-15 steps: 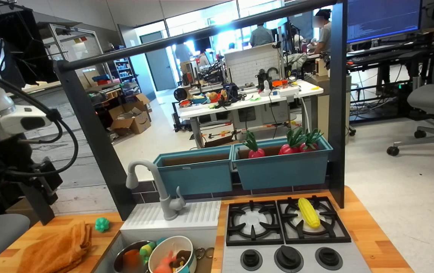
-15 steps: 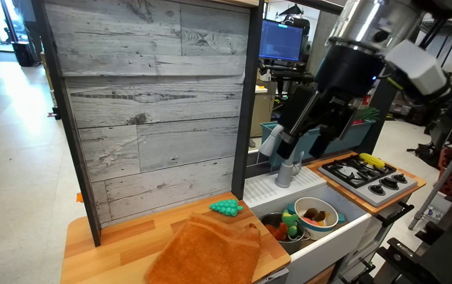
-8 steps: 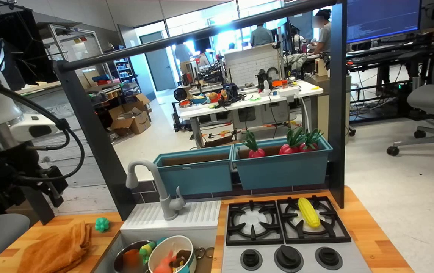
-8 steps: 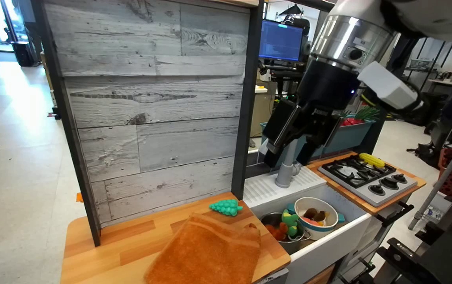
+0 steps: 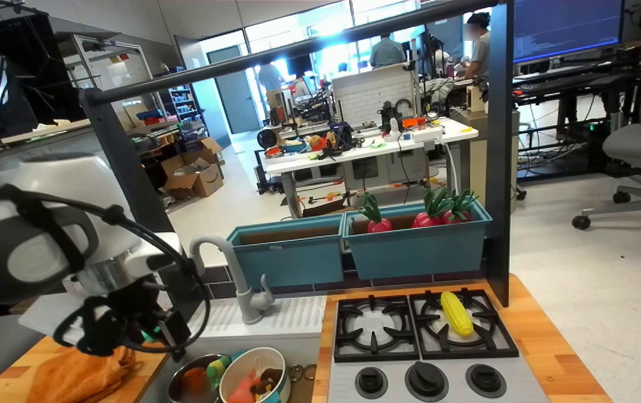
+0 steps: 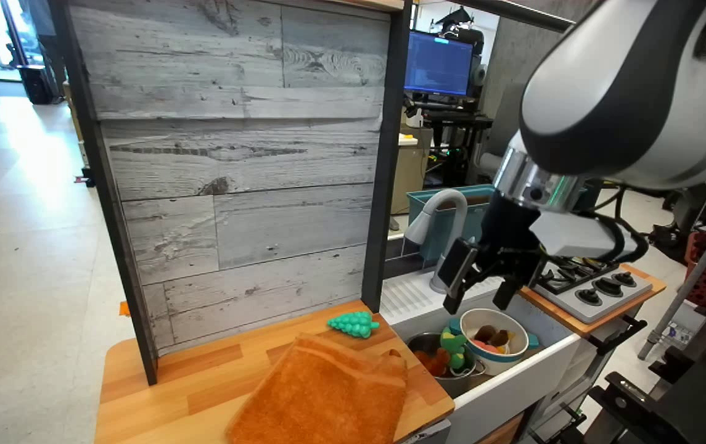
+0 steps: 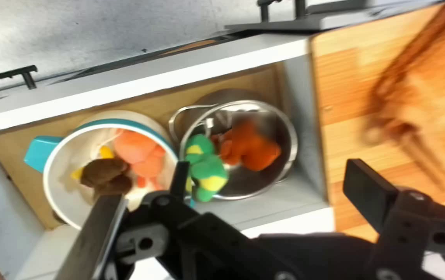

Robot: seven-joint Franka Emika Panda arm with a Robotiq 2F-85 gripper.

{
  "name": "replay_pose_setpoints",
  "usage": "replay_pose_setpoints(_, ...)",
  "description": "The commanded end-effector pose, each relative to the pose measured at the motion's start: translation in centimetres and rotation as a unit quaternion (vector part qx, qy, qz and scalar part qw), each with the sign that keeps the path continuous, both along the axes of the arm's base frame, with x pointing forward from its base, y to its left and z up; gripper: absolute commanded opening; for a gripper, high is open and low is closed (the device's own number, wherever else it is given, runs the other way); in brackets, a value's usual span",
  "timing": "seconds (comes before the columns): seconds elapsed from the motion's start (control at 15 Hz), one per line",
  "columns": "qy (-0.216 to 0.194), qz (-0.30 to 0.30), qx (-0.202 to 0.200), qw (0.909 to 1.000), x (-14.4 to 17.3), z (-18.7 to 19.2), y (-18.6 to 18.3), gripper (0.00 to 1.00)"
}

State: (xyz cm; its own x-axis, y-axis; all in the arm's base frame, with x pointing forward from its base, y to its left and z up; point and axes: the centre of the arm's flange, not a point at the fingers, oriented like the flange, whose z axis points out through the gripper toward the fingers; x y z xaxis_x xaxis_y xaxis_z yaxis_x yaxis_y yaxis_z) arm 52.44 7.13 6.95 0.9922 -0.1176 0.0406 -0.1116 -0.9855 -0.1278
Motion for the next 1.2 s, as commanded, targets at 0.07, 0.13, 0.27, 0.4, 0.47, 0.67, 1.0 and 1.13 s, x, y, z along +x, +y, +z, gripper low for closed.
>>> replay_pose_setpoints(0.07,-0.012,-0.111,-0.014,0.9937,4.4,-6.6,-5.9,1.00)
replay_pose_setpoints(0.13,-0.005,-0.120,-0.007,0.9927,4.5,-6.1,-5.8,1.00)
replay_pose_setpoints(0.27,-0.001,-0.106,-0.016,0.9943,3.1,-6.4,-6.4,1.00)
replay_pose_setpoints(0.4,0.003,-0.105,-0.022,0.9942,3.6,-6.1,-6.4,1.00)
replay_pose_setpoints(0.47,0.018,-0.112,-0.037,0.9929,3.9,-6.7,-6.6,1.00)
replay_pose_setpoints(0.67,0.057,-0.141,-0.074,0.9856,3.9,-8.8,-9.4,1.00)
replay_pose_setpoints(1.0,0.043,-0.162,-0.091,0.9816,4.0,-11.0,-12.3,1.00)
replay_pose_setpoints(1.13,0.023,-0.151,-0.089,0.9843,4.3,-11.3,-11.3,0.81)
